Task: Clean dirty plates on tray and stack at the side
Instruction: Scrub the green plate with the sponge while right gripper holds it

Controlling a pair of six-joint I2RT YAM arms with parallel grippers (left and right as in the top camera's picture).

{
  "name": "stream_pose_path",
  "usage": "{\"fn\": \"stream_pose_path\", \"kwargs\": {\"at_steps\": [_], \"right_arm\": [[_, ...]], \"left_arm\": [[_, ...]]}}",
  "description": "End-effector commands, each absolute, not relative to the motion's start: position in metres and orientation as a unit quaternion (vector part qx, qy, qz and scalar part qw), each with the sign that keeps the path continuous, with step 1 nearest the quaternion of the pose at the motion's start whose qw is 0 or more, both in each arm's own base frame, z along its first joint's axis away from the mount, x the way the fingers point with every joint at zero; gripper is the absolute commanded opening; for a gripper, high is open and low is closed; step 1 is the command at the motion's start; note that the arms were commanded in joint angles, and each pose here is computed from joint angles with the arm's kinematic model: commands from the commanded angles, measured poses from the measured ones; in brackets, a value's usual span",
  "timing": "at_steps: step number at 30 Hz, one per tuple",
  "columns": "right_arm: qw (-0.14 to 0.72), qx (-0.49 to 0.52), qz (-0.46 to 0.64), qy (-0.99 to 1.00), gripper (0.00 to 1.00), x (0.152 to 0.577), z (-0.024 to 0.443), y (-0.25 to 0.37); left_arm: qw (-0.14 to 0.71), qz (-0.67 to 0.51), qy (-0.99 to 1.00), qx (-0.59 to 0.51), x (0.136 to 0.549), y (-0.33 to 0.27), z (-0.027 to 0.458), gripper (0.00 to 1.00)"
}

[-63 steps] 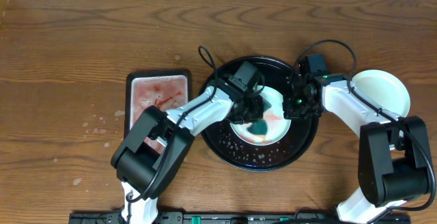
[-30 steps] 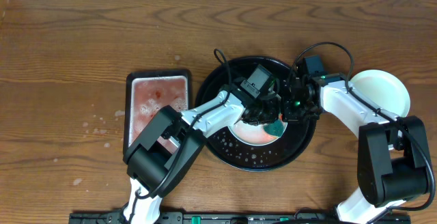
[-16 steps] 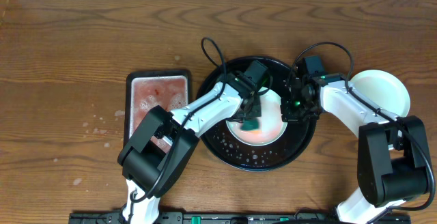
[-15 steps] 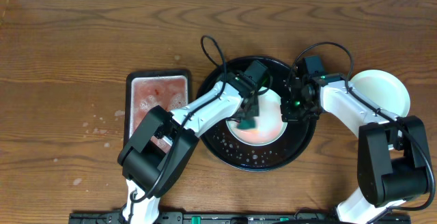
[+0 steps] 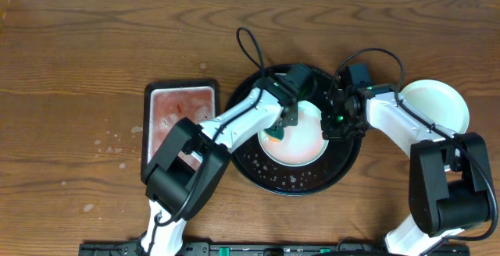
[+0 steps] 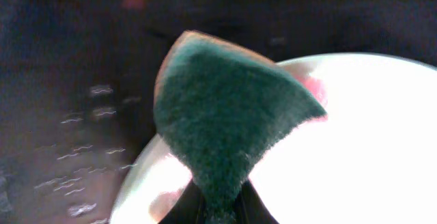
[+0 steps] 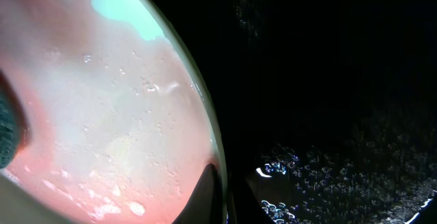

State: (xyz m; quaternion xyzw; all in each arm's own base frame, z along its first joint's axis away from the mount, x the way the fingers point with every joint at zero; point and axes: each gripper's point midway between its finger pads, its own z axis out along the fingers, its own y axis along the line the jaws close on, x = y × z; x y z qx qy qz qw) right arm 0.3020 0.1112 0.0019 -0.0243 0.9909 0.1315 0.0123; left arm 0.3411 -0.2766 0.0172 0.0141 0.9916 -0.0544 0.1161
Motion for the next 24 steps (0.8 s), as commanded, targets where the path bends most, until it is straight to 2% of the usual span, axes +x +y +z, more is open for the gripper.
{"fn": "stream_pose_path", "kwargs": {"at_steps": [1,4,10,15,19,24], "right_arm": [[-0.004,-0.03,0.078,0.997,0.01,0.295,-0.013,0.092],[-0.003,-0.03,0.078,0.997,0.01,0.295,-0.013,0.092],[-0.003,-0.03,0.078,0.997,0.01,0.295,-0.013,0.092],[-0.004,-0.03,0.078,0.997,0.01,0.294,-0.013,0.092],[-0.006,-0.03,0.077,0.997,0.01,0.293,-0.013,0.092],[-0.007,-0.03,0.077,0.997,0.01,0.293,-0.013,0.092]], "left_arm": [[-0.034,-0.21,0.977,0.025,0.292,-0.336,-0.009,0.08],[-0.073,-0.257,0.963,0.042,0.275,-0.357,-0.009,0.08],[-0.066,-0.263,0.954,0.126,0.253,-0.374,-0.007,0.08],[-0.05,-0.231,0.965,0.112,0.263,-0.362,-0.013,0.08],[-0.03,-0.122,0.991,0.048,0.281,-0.312,-0.029,0.08],[0.028,0.033,0.999,0.02,0.305,-0.243,-0.028,0.08]]}}
